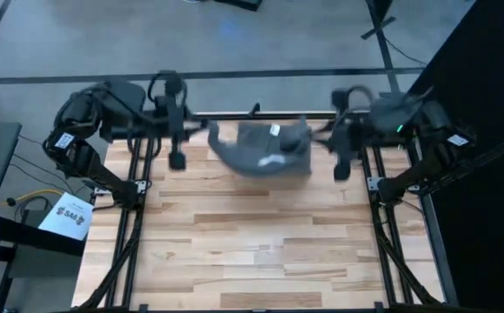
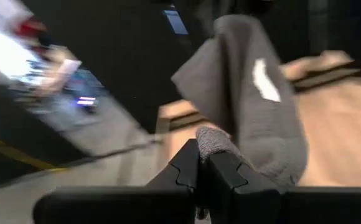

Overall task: Roll towel
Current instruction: Roll the gray towel

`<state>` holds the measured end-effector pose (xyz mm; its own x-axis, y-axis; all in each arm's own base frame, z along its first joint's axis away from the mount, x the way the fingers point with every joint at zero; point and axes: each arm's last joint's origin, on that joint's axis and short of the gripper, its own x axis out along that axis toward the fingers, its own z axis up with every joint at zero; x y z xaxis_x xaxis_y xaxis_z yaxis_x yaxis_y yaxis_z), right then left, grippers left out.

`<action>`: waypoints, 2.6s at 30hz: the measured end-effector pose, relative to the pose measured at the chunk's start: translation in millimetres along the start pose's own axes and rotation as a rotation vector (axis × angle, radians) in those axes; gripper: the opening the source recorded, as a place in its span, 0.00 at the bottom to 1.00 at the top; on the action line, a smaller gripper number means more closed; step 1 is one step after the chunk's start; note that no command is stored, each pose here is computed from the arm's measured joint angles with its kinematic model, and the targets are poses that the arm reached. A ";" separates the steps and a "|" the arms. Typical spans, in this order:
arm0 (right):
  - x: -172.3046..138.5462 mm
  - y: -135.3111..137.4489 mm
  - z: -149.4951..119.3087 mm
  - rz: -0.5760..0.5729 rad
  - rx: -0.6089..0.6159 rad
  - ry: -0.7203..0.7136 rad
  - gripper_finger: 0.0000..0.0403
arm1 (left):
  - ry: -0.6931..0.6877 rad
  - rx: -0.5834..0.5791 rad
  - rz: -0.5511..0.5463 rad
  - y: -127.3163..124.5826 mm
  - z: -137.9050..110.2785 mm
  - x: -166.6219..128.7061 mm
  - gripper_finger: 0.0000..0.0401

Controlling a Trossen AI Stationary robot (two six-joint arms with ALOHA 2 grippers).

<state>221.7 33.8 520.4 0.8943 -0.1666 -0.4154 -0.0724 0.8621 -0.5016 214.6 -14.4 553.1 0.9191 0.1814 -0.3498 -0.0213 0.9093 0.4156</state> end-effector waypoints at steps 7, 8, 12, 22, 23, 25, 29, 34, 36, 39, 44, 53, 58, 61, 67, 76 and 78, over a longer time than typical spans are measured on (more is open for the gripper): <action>48.8 75.4 -5.1 0.208 0.133 0.270 0.00 | 0.244 -0.061 -0.330 -51.0 -19.0 22.6 0.00; 59.1 89.5 -7.3 0.226 0.137 0.304 0.00 | 0.276 -0.067 -0.353 -60.2 -22.7 29.6 0.00; 95.5 150.5 -16.9 0.283 0.162 0.376 0.00 | 0.417 -0.072 -0.443 -105.8 -44.2 60.5 0.00; 167.6 282.1 -48.1 0.427 0.270 0.437 0.00 | 0.555 -0.151 -0.559 -211.0 -113.5 109.4 0.00; 174.2 291.8 -52.4 0.438 0.265 0.456 0.00 | 0.571 -0.168 -0.559 -217.8 -119.1 109.8 0.00; 186.1 307.2 -59.7 0.440 0.267 0.478 0.00 | 0.605 -0.211 -0.557 -229.9 -128.0 108.4 0.00; 198.5 320.1 -66.9 0.441 0.264 0.492 0.00 | 0.681 -0.286 -0.544 -249.1 -141.3 100.5 0.00; 203.1 320.2 -60.9 0.461 0.285 0.425 0.09 | 0.755 -0.372 -0.486 -266.4 -155.3 91.0 0.00; 203.4 321.3 -56.2 0.523 0.309 0.390 0.15 | 0.793 -0.419 -0.459 -272.9 -162.4 87.3 0.00; 204.4 321.7 -51.6 0.599 0.332 0.355 0.24 | 0.883 -0.473 -0.413 -282.8 -175.4 77.7 0.00; 203.5 310.9 -61.5 0.597 0.232 0.445 0.36 | 0.999 -0.560 -0.313 -297.9 -196.2 60.9 0.00; 235.2 286.6 -121.5 0.422 0.160 0.619 0.40 | 1.093 -0.710 -0.116 -316.5 -233.0 41.3 0.00; 249.3 275.7 -170.9 0.376 0.168 0.747 0.37 | 1.085 -0.726 -0.092 -322.0 -242.1 36.1 0.00; 249.5 268.4 -188.9 0.359 0.172 0.800 0.37 | 0.979 -0.723 -0.036 -320.6 -242.5 38.7 0.00; 254.2 246.8 -217.4 0.366 0.106 0.886 0.37 | 0.748 -0.647 -0.053 -312.8 -231.5 64.1 0.00; 257.8 179.6 -245.2 0.256 -0.003 1.038 0.37 | 0.661 -0.458 -0.057 -287.0 -225.7 101.0 0.00; 257.3 163.1 -249.8 0.232 -0.002 1.053 0.37 | 0.655 -0.425 -0.044 -280.1 -225.9 108.2 0.00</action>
<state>329.6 12.0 142.2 0.0293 -0.3281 -0.9442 -0.1923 0.9251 -0.3275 231.2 -164.8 209.2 0.5056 0.2055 -0.8379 -0.2608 0.9622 0.0787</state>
